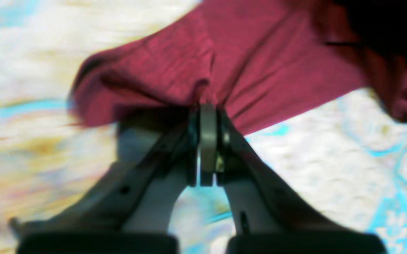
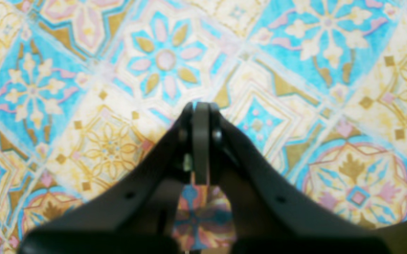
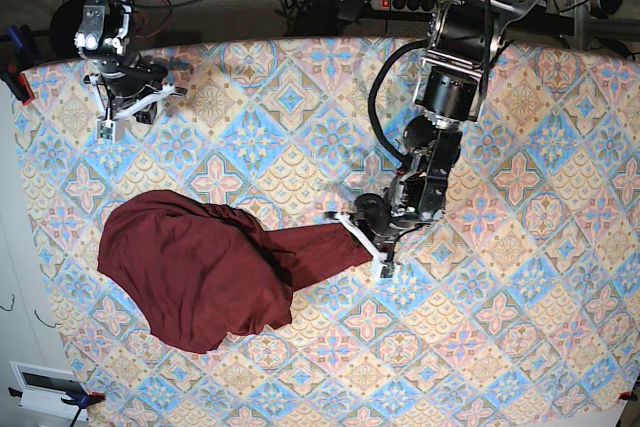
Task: Layout the t-shirt on the table in an organized manner, then fold the t-shirt properly
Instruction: 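Drag the grasped shirt end away from the shirt bundle with the left gripper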
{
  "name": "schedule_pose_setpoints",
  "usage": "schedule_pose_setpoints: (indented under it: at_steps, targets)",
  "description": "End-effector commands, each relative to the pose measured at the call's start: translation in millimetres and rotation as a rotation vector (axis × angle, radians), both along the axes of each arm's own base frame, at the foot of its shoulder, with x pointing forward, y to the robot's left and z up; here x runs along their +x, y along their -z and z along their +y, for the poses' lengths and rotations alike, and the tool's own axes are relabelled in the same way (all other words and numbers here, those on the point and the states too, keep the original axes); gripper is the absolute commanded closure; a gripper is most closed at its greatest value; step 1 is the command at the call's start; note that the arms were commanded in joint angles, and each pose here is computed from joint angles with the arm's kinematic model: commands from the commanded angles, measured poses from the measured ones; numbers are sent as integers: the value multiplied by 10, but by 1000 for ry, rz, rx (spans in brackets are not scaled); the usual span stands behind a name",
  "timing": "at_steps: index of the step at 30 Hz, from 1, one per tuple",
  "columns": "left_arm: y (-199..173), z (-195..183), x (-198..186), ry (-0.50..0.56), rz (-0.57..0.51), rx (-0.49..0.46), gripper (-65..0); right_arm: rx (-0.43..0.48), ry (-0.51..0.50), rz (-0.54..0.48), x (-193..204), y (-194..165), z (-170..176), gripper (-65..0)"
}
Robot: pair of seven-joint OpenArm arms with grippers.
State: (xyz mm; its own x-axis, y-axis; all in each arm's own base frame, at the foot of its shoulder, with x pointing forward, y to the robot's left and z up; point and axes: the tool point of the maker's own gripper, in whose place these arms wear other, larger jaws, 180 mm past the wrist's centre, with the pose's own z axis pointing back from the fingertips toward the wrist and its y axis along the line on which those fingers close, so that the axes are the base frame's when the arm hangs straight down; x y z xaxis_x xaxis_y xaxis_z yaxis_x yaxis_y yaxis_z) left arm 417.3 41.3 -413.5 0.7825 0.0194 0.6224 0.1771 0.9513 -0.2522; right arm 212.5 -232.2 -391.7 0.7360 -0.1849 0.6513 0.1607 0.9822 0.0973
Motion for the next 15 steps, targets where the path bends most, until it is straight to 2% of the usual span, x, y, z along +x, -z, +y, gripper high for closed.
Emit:
schedule_pose_setpoints:
  at_steps: [1, 5, 10, 15]
  targets:
    - [-346, 117, 223, -7, -102, 13, 0, -17, -6, -44, 81, -110, -41, 0]
    - [-620, 502, 216, -29, -154, 15, 0, -16, -7, -44, 81, -108, -35, 0]
    - [-877, 1245, 64, -162, -182, -97, 0, -16, -9, -43, 81, -106, -30, 0]
    - [-1074, 1899, -219, -234, -221, -71, 0, -15, -10, -57, 137, -137, -24, 0]
